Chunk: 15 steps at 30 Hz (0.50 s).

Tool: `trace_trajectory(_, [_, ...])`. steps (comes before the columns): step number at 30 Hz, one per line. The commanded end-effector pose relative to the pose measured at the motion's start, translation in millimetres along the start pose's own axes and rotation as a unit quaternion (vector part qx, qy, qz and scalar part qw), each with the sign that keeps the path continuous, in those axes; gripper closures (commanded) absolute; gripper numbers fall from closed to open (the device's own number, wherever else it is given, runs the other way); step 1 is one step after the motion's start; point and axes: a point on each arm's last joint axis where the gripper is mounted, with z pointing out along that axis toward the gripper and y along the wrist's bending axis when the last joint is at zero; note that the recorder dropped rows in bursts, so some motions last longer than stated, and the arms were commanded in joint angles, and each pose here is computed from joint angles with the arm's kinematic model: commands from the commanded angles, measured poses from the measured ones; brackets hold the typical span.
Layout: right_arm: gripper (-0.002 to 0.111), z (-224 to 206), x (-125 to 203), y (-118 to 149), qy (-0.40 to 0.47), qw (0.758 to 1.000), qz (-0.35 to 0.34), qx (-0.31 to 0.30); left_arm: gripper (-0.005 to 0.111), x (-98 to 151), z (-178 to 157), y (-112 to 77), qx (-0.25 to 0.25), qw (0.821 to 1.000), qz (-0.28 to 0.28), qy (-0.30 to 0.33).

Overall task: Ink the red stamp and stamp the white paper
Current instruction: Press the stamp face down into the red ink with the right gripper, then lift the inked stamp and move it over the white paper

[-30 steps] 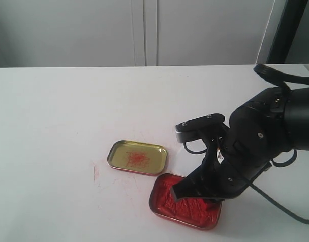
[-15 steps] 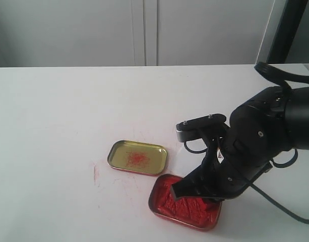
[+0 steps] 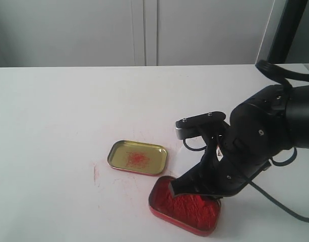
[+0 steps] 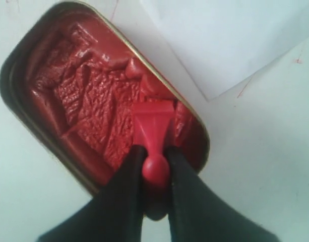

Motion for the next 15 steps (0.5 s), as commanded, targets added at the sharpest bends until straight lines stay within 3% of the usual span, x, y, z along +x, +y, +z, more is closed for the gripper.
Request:
trace_trajectory(1, [0.108,-4.7,-3.6,-2.2,-0.014,1.0,0.007,-0.002,0.107,0.5,0.2,0.0,-0.001,1.0,0.0,-0.002])
trace_trajectory(15, [0.108,-10.9,-13.2,0.1,-0.036,0.999,0.003,-0.005,0.107,0.5,0.2,0.0,-0.001,1.0,0.0,-0.002])
